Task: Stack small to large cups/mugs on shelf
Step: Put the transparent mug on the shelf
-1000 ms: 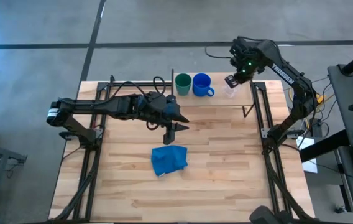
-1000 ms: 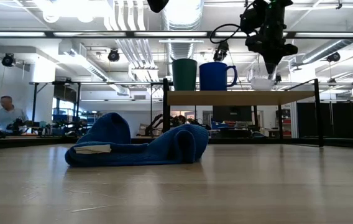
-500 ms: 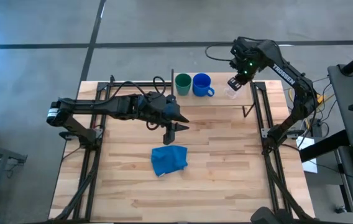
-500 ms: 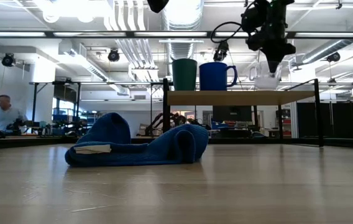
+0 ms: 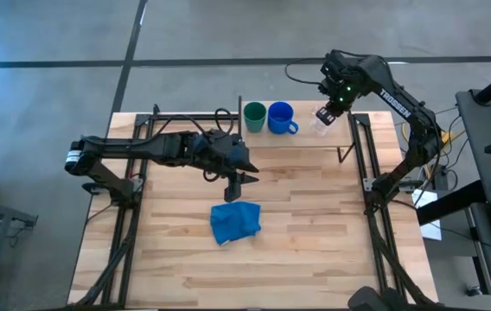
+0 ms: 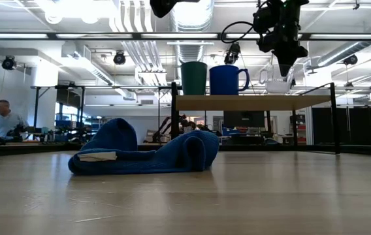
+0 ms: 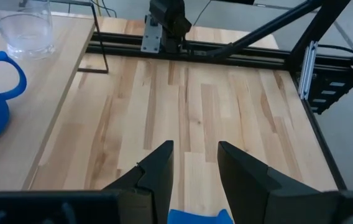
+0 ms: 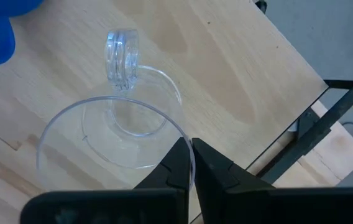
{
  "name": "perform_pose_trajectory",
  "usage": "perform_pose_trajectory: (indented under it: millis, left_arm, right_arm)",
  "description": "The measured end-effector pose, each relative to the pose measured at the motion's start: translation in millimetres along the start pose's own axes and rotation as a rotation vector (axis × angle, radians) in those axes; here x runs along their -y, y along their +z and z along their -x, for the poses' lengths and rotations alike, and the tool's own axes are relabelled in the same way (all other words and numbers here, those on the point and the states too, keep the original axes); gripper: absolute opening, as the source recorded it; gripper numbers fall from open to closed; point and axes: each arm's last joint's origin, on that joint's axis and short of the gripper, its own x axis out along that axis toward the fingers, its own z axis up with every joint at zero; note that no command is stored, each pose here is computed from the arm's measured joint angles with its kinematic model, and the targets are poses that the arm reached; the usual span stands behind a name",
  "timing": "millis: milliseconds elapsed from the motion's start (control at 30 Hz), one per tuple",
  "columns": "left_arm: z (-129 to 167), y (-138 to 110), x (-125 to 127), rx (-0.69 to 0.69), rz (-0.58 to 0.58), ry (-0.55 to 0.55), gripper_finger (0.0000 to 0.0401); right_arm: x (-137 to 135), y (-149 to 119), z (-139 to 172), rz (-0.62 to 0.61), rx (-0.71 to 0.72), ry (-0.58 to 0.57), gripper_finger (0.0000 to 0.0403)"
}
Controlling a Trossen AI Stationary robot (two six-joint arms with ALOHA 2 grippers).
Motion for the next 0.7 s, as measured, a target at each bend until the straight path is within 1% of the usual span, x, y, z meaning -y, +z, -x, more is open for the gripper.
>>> perform_pose_trajectory:
  millis: [133,233,333,533,600,700]
  left_arm:
    - [0.0,-0.6,-0.1,-0.006,0.0,0.001,0.0111]
    - [0.0,-1.4,-0.1,-0.015,0.0,0.001,0.0111]
    - [0.0,-1.4,-0.2,-0.015,0.0,0.002,0.0111]
    - [0.0,-1.5,-0.2,-0.015,0.0,0.002,0.0111]
    - [0.0,-1.5,-0.2,-0.015,0.0,0.002,0.0111]
    - [0.0,-1.5,-0.2,-0.015,0.0,0.002,0.0111]
  right_arm:
    - [-1.6,0.1,0.0,0.062,0.001,0.009,0.0009]
    - [-3.3,0.2,0.1,0.079,0.002,0.014,0.0014]
    - [-5.9,0.4,0.2,0.098,0.003,0.016,0.0029]
    - [-10.3,1.7,0.3,0.188,0.016,0.016,0.0068]
    - [-10.2,2.3,0.4,0.189,0.021,0.015,0.0079]
    - [-9.9,2.7,0.3,0.155,0.025,0.013,0.0091]
